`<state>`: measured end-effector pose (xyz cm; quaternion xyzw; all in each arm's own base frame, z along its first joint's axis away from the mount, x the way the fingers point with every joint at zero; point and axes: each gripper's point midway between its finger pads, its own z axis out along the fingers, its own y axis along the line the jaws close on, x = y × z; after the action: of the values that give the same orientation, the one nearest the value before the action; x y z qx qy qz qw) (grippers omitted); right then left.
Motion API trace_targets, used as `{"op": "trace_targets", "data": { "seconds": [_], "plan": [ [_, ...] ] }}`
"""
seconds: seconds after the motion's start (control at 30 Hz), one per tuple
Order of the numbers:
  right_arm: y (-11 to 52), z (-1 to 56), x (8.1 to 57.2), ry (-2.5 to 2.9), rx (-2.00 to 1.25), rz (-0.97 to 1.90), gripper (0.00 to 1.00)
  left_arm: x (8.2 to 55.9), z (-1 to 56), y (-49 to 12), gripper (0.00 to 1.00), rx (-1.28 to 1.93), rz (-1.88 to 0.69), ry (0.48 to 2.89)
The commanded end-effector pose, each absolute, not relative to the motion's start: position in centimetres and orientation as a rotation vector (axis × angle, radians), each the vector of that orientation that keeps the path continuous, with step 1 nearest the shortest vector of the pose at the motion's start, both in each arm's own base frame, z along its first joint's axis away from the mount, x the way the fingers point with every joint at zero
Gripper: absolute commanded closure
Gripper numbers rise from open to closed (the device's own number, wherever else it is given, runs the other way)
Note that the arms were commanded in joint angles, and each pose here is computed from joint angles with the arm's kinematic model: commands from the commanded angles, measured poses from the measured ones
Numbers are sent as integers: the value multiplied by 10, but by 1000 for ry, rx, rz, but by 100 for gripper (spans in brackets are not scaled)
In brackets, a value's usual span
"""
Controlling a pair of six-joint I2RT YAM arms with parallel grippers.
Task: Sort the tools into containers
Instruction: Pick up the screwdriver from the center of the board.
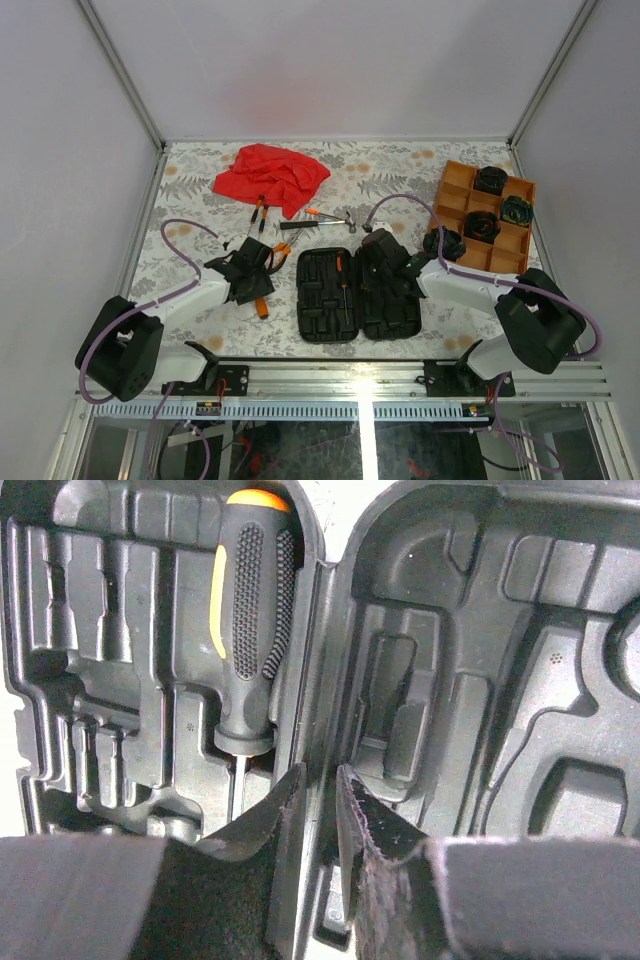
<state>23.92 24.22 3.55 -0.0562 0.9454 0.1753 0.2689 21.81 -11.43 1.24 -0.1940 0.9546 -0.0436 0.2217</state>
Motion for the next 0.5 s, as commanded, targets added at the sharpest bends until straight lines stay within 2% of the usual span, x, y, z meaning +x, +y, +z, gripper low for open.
{"op": "trace_targets", "data": {
  "seconds": [0.0, 0.17, 0.3, 0.47],
  "plan": [
    [233, 32, 244, 2546, -240, 411, 75, 221, 8, -115, 53, -528, -128, 2641],
    [238, 57, 246, 2467, -272, 474, 68, 220, 4, -114, 54, -533, -124, 2646],
    [233, 69, 245, 2430, -258, 477, 67, 218, 1, -111, 56, -537, -101, 2656],
    [226, 74, 242, 2411, -245, 470, 68, 218, -2, -112, 66, -542, -103, 2661]
  ]
}}
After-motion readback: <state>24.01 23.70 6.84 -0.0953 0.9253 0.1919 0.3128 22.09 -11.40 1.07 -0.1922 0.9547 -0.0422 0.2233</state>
